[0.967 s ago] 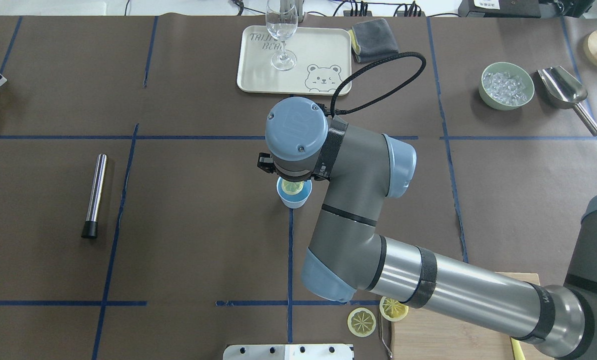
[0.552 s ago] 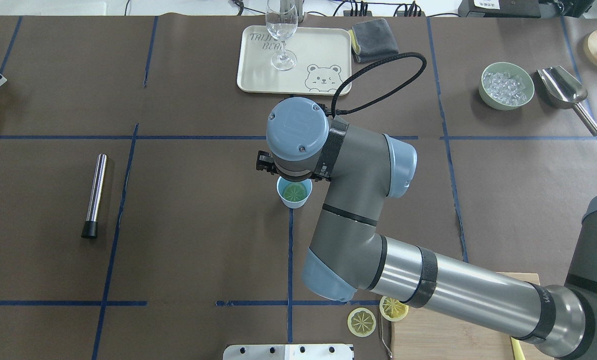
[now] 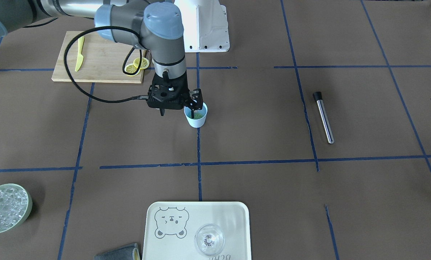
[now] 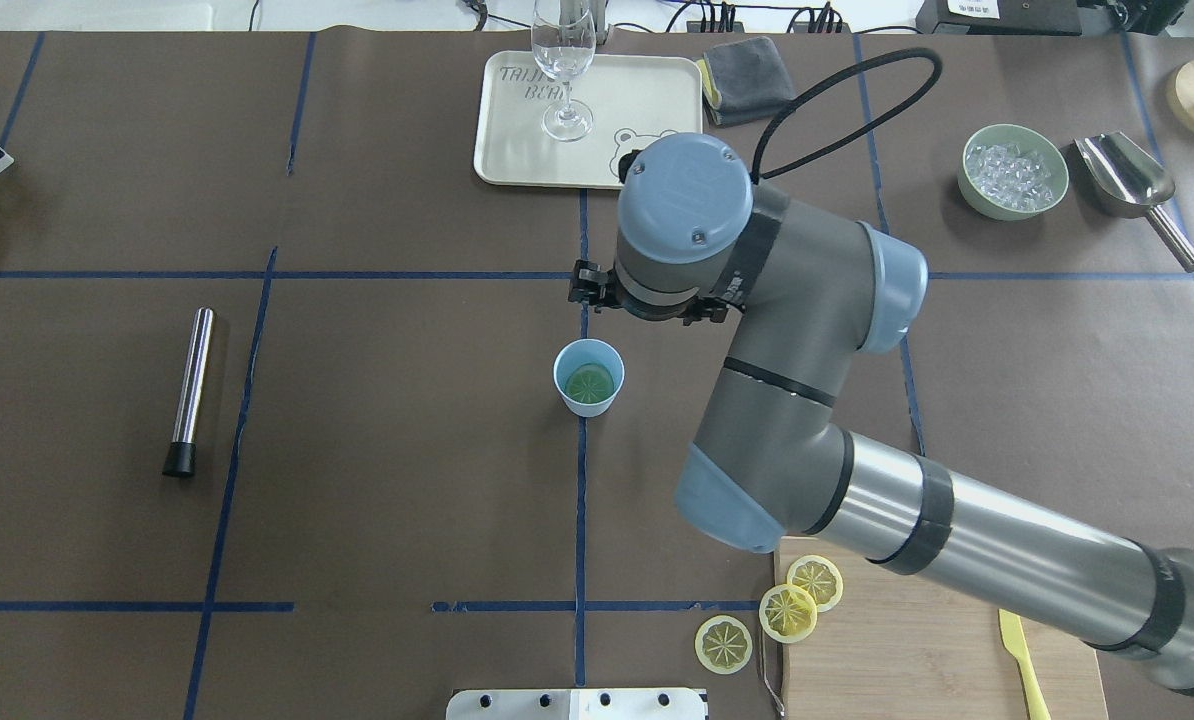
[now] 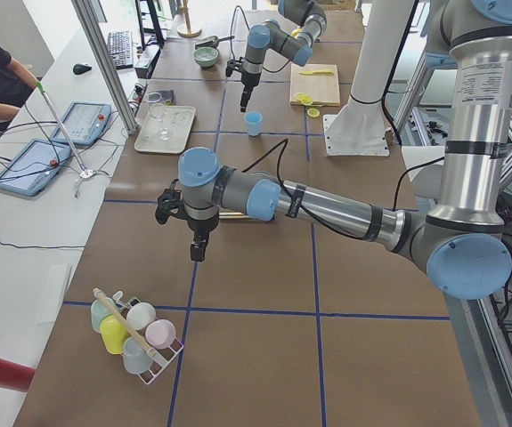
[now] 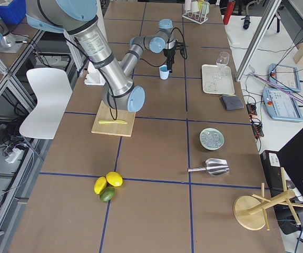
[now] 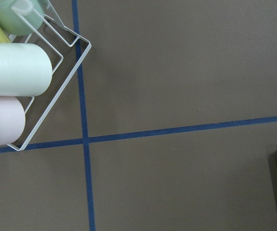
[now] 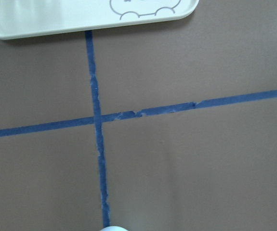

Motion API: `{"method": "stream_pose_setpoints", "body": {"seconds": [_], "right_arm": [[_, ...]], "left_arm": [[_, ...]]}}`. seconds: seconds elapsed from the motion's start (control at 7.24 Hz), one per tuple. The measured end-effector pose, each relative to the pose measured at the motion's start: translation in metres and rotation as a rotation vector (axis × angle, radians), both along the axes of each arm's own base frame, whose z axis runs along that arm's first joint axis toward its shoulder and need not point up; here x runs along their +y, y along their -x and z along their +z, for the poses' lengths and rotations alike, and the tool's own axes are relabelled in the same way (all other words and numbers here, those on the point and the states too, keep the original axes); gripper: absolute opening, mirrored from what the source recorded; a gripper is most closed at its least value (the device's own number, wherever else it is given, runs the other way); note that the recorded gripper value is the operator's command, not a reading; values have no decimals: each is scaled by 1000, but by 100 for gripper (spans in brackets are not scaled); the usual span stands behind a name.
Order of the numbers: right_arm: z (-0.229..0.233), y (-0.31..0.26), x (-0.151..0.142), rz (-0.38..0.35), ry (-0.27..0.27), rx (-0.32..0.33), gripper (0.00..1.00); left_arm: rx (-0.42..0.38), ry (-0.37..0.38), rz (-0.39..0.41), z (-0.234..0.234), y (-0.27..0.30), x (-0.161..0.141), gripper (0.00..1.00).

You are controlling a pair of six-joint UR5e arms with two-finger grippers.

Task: Squeeze lemon into cup
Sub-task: 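Raise the right gripper toward the ice bowl while the left reaches for the rod, then grasp the steel muddler rod upright with the left gripper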

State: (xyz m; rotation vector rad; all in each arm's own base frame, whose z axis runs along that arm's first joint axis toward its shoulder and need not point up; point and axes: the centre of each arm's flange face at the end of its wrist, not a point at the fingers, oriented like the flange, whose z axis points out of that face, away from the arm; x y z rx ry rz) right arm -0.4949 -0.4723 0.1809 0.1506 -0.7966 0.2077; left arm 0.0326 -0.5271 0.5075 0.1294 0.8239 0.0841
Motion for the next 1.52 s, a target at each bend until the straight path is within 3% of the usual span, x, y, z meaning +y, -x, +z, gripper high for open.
{"method": "stream_pose_setpoints", "body": {"seconds": [0.55, 0.83, 1.24, 1.52], "right_arm": [[90, -156, -69, -126, -74, 51, 100], [137, -242, -91, -189, -83, 40, 100], [204, -324, -89, -244, -109, -4, 100], [223, -337, -82, -243, -143, -24, 100]], "left_arm": [[6, 156, 6, -51, -81, -2, 100], [5, 253, 6, -60, -137, 9, 100], [-19, 327, 76, -64, -249, 25, 100], [-43, 337, 56, -36, -286, 17, 100]]}}
